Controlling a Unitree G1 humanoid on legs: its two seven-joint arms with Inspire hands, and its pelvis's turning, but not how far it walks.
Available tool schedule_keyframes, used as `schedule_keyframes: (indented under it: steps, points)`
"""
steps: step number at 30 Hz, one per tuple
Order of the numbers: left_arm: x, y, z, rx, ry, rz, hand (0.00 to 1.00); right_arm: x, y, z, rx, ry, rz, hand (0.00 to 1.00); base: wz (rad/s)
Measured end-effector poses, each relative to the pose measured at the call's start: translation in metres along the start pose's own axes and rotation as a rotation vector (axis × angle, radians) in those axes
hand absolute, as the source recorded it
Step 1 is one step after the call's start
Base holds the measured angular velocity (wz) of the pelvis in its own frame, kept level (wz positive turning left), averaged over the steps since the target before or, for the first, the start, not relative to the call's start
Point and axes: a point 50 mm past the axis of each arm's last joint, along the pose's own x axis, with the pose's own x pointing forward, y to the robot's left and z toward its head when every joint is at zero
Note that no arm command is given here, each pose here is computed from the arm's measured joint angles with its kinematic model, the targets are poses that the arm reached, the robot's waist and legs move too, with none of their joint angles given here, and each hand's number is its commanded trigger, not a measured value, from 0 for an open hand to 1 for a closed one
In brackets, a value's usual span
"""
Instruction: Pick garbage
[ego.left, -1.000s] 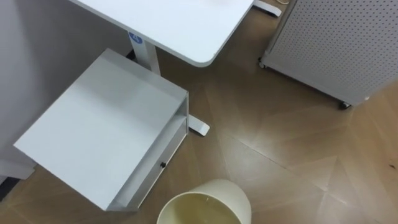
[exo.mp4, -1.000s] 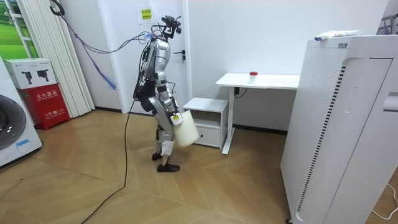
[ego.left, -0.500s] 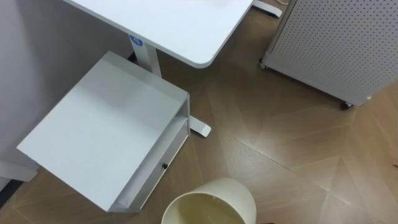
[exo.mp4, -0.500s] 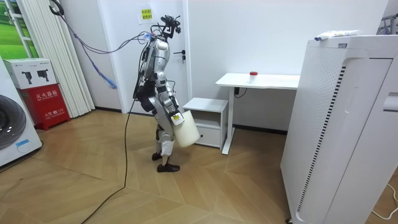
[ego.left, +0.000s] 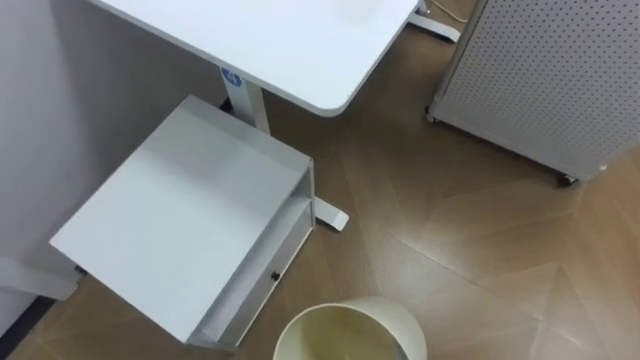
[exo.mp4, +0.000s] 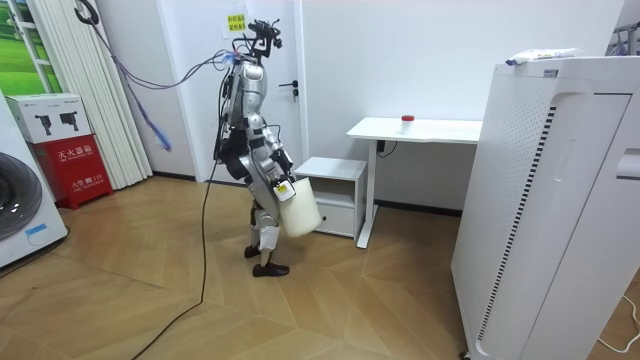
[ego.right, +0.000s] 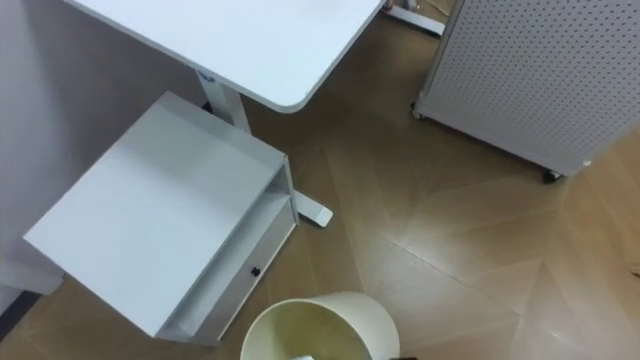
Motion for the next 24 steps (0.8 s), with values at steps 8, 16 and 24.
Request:
schedule_keyframes:
  steps: [8, 16, 24]
  points:
    - [0.000, 0.036, 0.030, -0.007, -0.169, 0.194, 0.00, -0.006, -0.004, -0.018, 0.008, 0.074, 0.032, 1.00, -0.01]
    - [-0.005, 0.051, 0.059, -0.001, -0.326, 0.264, 0.00, -0.012, -0.011, -0.029, 0.045, 0.115, 0.016, 1.00, -0.01]
    - [-0.026, 0.072, 0.061, 0.011, -0.356, 0.407, 0.00, -0.021, -0.016, -0.041, 0.097, 0.120, 0.003, 1.00, -0.29]
